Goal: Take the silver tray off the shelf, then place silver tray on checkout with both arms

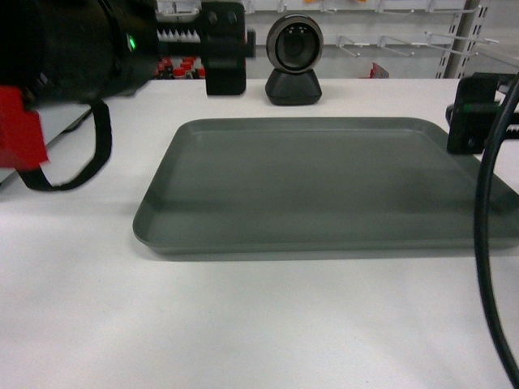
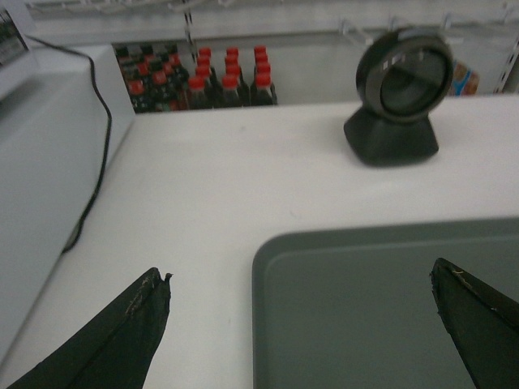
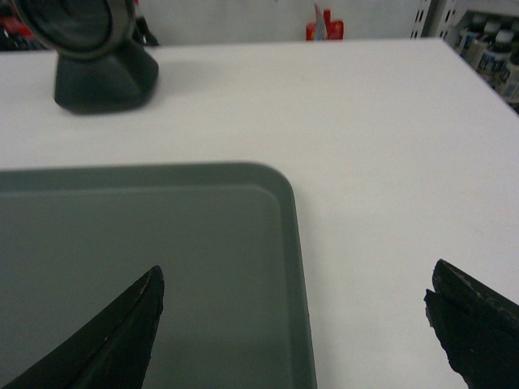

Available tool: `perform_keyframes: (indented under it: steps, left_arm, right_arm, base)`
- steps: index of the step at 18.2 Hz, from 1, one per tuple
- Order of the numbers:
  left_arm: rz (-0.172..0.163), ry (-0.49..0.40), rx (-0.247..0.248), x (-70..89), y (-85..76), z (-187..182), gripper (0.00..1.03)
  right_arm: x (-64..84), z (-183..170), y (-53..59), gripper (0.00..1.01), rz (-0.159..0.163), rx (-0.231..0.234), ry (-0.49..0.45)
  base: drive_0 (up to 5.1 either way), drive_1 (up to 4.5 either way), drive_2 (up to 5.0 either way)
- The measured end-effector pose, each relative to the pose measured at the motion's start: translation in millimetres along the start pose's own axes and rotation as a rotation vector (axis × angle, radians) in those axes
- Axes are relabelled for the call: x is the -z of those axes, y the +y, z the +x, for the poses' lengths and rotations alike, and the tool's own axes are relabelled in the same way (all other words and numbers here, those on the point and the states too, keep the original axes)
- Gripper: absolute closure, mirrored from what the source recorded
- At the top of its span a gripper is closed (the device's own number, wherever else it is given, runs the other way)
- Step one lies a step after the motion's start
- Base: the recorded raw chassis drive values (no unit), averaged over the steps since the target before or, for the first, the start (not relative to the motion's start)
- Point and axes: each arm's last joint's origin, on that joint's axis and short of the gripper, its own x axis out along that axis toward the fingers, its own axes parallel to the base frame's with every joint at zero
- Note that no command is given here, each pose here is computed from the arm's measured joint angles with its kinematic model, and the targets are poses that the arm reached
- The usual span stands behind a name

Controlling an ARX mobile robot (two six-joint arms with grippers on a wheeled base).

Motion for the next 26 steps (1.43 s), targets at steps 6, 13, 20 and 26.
perform_keyframes:
  steps: [6, 13, 20, 26]
  left_arm:
    - [-0.134, -0.255, 0.015, -70.3, 18.9, -55.6, 0.05]
    - [-0.047, -0.174, 0.014, -72.3, 42.8, -81.9, 0.19]
    - [-0.033, -0.154, 0.018, 14.3, 107.0, -127.9, 0.92]
    - [-0.032, -0.161, 0.014, 51.5, 129.0, -152.7, 1.01]
  right_arm:
    - [-72.3, -50.9, -2.9, 0.03, 0.101, -0.001, -0.237]
    - [-58.4, -116.4, -6.5, 0.41, -0.016, 0.04, -0.198]
    - [-5.3, -177.7, -20.3, 0.99, -0.035, 0.048, -0.227]
    - [26.0, -195.9, -33.6, 0.99, -0.033, 0.047, -0.238]
  base:
    - [0.0, 0.0, 0.0]
    - [0.0, 0.0, 0.0]
    - [0.0, 0.0, 0.0]
    - [0.0, 0.0, 0.0]
